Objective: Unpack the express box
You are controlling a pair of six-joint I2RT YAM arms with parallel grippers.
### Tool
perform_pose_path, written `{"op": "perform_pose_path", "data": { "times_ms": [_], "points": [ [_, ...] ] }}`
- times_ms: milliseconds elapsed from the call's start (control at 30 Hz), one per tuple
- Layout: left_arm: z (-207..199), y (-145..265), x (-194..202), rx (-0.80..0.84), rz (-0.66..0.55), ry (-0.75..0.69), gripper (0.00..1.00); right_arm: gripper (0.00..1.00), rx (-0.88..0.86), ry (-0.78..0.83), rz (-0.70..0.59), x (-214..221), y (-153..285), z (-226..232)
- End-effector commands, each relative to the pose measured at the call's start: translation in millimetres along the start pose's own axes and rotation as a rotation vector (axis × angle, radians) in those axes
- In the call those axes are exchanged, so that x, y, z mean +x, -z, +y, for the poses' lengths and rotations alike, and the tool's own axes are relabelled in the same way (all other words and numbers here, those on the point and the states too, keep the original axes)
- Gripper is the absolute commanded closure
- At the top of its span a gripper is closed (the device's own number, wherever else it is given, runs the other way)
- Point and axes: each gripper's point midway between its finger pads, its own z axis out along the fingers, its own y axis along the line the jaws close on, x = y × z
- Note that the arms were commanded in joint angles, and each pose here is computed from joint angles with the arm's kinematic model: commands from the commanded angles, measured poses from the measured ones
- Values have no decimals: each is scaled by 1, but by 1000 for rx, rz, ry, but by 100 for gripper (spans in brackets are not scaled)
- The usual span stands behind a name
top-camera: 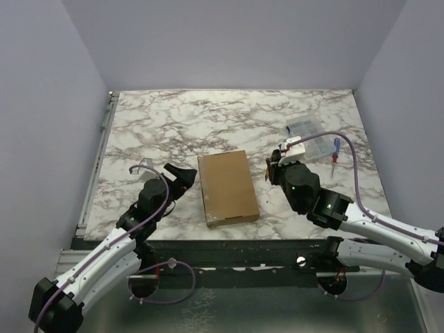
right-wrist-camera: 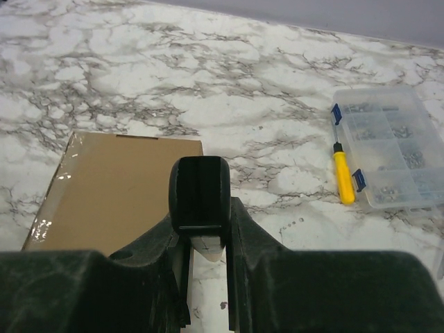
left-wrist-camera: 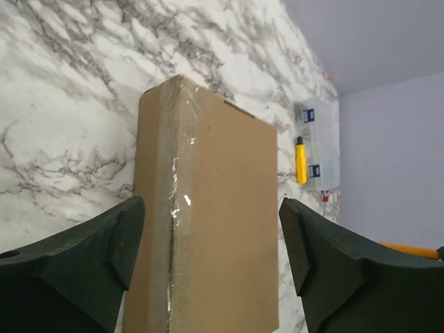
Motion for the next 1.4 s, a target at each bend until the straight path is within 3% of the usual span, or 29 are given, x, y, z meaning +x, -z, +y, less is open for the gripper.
{"op": "perform_pose_path", "data": {
  "times_ms": [0, 233, 533, 733, 833, 1033, 1267, 1367],
  "points": [
    [56, 6, 48, -146, 182, -39, 16, 99, -9, -16, -14, -1, -8, 6],
    [15, 5, 95, 73, 378, 62, 15, 99, -8, -45, 19, 2, -14, 6],
    [-51, 11, 125, 241, 372, 210, 14, 99, 127, -52, 24, -5, -30, -32],
    [-98, -3, 158, 346, 462, 210, 14, 99, 101, -21, 17, -14, -31, -39],
    [-98, 0, 145, 370, 419, 173, 14, 99, 89, -15, 1, -17, -28, -40],
    [-50, -12, 90, 203, 388, -64, 12, 99, 3, 3, -25, -25, -22, -30],
    [-57, -55, -6, 212, 485, -362, 6, 99, -441, 119, -136, -43, -16, 48],
    [-54, -86, -19, 218, 551, -307, 11, 99, -550, 119, -182, -46, -22, 74]
  ]
}}
